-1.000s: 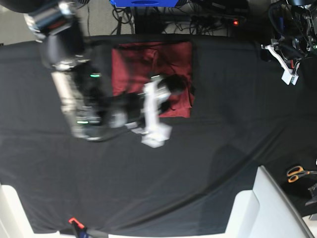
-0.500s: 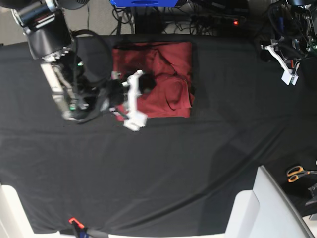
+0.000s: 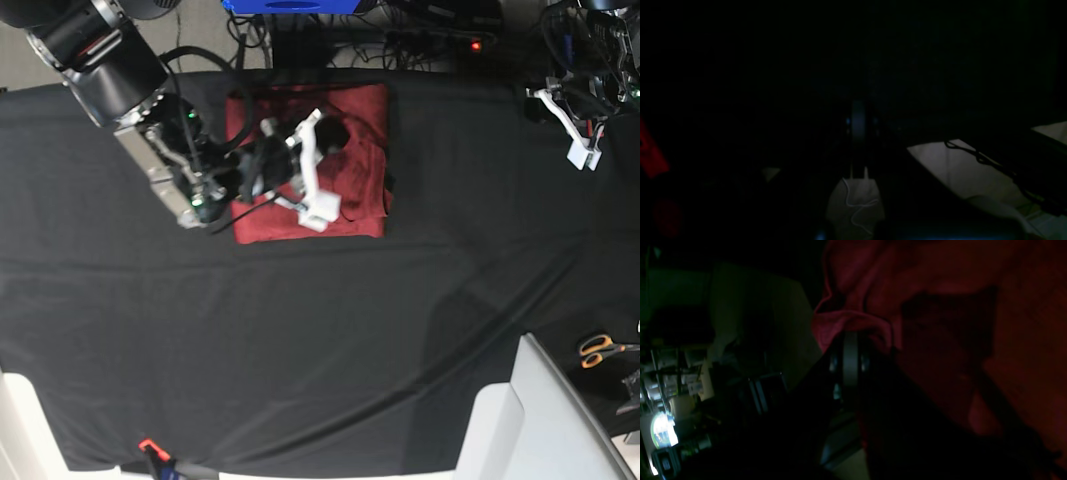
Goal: Fold the T-shirt properly
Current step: 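Press and adjust the folded shirt with the right gripper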
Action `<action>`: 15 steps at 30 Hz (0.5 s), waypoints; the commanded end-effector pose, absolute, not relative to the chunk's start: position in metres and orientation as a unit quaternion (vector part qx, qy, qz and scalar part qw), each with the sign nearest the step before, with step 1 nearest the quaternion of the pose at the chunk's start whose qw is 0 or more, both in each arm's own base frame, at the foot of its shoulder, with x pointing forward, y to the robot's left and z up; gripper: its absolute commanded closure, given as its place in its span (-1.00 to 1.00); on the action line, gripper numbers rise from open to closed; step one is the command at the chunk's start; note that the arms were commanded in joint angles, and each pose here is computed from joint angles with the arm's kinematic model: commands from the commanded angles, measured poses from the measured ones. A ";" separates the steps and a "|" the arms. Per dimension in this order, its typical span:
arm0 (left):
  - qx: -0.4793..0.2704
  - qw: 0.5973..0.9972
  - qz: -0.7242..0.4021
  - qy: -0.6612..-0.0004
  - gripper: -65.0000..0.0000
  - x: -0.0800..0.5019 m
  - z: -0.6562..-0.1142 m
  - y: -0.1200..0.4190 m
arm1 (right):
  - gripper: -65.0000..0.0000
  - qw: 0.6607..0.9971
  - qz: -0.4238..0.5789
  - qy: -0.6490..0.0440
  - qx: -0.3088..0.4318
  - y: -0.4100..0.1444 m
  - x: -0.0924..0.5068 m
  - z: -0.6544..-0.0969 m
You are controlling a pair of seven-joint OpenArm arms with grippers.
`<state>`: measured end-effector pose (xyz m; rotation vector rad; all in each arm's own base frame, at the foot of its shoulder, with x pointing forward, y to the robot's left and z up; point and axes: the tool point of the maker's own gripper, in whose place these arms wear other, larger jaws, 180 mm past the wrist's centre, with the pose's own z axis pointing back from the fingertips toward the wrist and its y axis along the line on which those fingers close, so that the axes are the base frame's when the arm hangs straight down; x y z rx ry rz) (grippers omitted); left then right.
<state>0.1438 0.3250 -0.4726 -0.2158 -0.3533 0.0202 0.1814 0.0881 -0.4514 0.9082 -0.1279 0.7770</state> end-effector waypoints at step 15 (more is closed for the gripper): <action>-0.100 0.974 0.001 -0.203 1.00 0.164 -0.459 0.332 | 0.99 0.801 0.447 -0.064 0.393 0.114 0.181 -0.420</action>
